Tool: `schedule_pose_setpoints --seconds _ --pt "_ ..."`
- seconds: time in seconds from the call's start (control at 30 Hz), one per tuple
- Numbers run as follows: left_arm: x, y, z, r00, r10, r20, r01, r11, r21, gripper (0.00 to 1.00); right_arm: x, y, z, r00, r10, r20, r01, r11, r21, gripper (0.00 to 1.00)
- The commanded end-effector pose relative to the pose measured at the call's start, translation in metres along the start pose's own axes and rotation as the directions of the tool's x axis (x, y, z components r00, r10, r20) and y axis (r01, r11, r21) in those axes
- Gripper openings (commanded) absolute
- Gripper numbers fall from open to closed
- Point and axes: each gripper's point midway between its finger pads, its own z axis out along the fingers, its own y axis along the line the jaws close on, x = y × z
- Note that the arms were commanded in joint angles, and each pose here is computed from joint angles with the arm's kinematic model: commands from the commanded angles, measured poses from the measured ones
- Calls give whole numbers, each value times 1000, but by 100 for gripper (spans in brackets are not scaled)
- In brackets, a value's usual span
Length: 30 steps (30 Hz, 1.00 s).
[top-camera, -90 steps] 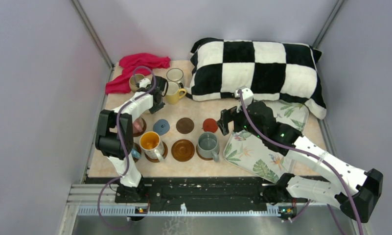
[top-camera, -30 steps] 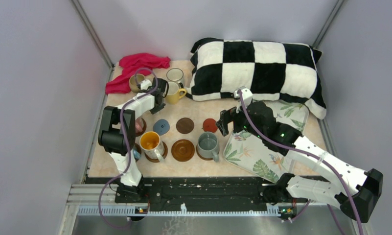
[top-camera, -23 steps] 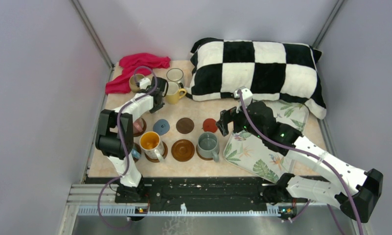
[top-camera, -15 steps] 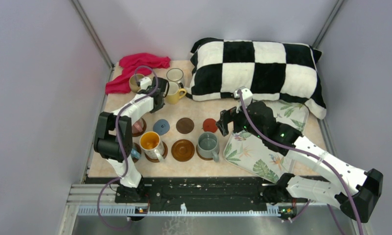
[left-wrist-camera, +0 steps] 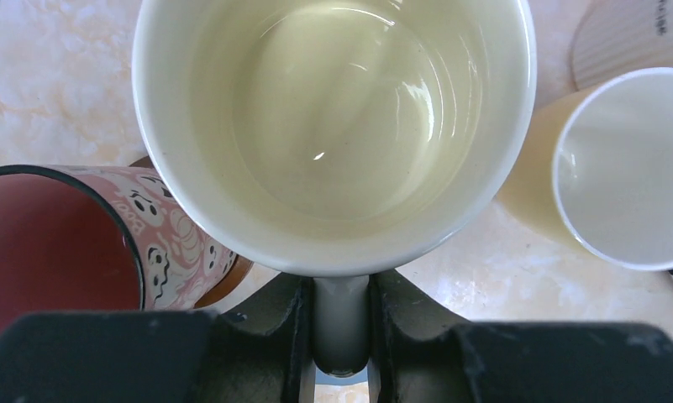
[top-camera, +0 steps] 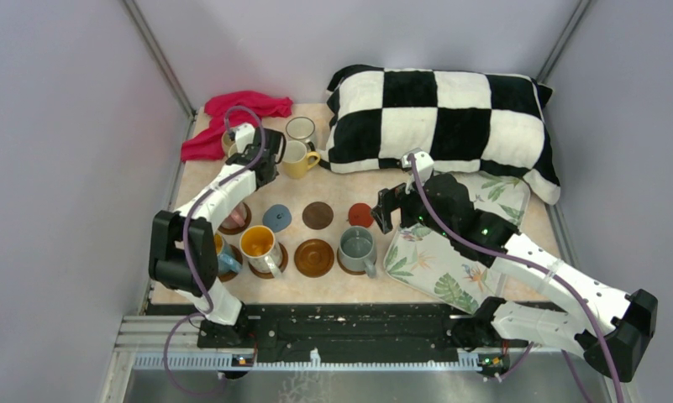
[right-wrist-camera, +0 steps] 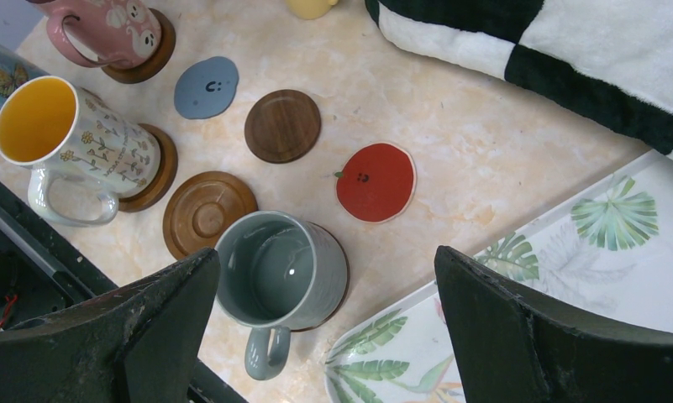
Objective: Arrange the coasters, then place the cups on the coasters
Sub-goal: Pick up the cup at the center of the board.
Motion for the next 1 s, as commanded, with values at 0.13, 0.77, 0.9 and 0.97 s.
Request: schedule_pose_setpoints --seconds 0.13,0.77,0.9,0.97 --pt "-57 -16 -50 985 -32 172 10 992 124 0 -21 3 -1 998 9 64 -8 1000 -13 99" --pt "-37 -58 -136 972 97 213 -171 916 362 0 -23 -3 -1 997 7 72 -8 1000 22 99" --pt "-18 -64 -154 971 128 202 -204 882 425 0 -23 -5 -1 997 7 74 -10 999 35 99" --pt "-6 -67 -163 967 153 202 -230 862 451 0 -24 -6 -2 997 7 77 -10 999 41 99"
